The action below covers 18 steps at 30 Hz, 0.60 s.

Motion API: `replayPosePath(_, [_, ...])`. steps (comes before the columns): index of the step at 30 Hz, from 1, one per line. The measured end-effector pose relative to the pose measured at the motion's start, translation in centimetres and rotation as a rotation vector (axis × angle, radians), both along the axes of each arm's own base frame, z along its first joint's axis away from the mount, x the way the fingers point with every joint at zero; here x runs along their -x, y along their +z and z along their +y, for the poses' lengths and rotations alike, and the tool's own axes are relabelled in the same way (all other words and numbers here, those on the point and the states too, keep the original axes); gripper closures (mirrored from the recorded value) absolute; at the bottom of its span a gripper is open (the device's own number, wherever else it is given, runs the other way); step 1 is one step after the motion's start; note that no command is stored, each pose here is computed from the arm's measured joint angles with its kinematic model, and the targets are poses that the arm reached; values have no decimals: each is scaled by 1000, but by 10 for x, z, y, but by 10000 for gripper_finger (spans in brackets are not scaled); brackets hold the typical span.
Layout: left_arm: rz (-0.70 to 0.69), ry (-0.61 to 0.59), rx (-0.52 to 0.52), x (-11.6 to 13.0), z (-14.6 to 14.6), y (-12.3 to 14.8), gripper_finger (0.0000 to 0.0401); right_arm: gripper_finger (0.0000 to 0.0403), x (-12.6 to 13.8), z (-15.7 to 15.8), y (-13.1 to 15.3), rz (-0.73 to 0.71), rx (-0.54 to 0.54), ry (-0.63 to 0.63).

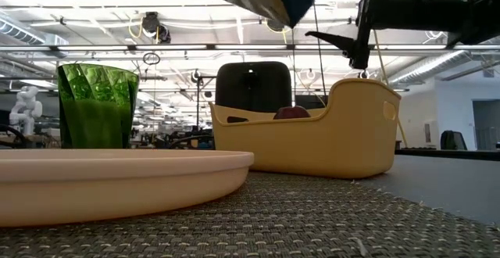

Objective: Arrange a breakfast setting
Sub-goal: Pour the cereal from the blue cereal box into the red bowl

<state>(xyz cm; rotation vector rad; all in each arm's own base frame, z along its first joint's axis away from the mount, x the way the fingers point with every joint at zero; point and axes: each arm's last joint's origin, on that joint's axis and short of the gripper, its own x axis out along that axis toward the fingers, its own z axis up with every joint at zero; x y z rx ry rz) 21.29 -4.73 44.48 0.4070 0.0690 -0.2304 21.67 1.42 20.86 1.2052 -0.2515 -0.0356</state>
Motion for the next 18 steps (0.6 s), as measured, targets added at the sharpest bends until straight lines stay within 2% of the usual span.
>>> replayPosePath(11, [4, 0, -30, -9, -1, -4, 400, 3, -3, 6, -6, 4, -183, 88])
replayPosePath(18, [-8, -3, -54, -9, -1, -3, 400, 3, -3, 11, -6, -8, -212, 107])
